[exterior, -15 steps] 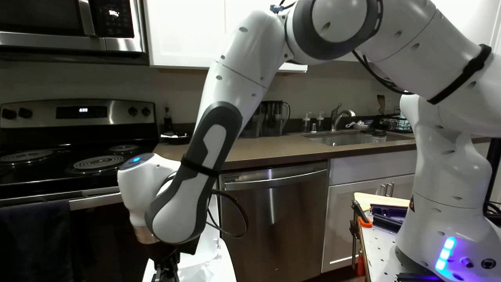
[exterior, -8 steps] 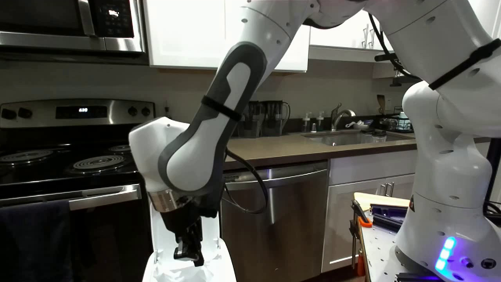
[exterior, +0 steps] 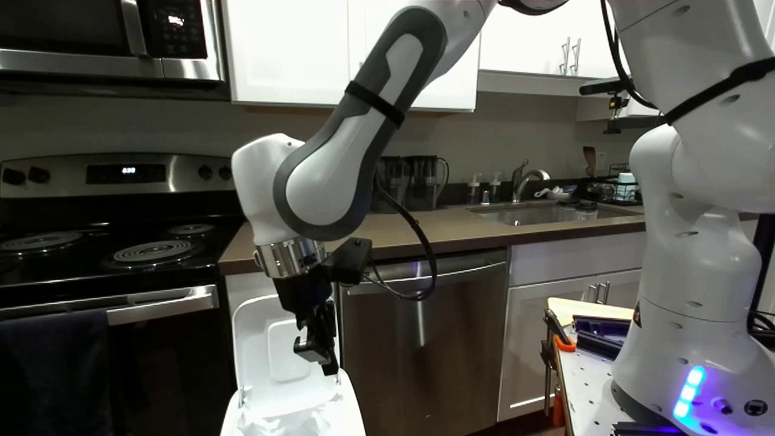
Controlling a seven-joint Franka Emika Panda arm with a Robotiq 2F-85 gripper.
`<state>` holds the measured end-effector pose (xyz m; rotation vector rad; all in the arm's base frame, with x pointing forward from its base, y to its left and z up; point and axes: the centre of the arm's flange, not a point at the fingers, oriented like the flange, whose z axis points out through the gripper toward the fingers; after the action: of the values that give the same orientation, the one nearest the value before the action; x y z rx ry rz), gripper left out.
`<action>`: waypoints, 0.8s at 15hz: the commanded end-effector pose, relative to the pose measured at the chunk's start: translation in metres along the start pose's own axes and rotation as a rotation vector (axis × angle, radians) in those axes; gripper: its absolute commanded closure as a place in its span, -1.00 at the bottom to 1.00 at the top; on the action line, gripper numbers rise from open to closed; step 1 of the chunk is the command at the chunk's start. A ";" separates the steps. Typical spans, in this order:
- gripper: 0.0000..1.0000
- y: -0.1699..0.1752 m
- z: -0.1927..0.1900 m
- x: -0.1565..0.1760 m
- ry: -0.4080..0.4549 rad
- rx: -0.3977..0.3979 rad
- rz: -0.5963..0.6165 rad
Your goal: Open the top of the bin
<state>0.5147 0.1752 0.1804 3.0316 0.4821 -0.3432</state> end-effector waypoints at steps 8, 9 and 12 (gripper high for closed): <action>-0.28 0.017 -0.040 -0.059 -0.020 0.086 0.010; -0.40 0.018 -0.042 -0.062 -0.018 0.090 0.013; -0.80 0.021 -0.046 -0.069 -0.010 0.095 0.022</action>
<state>0.4818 0.1480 0.2269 3.0984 0.4306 -0.3790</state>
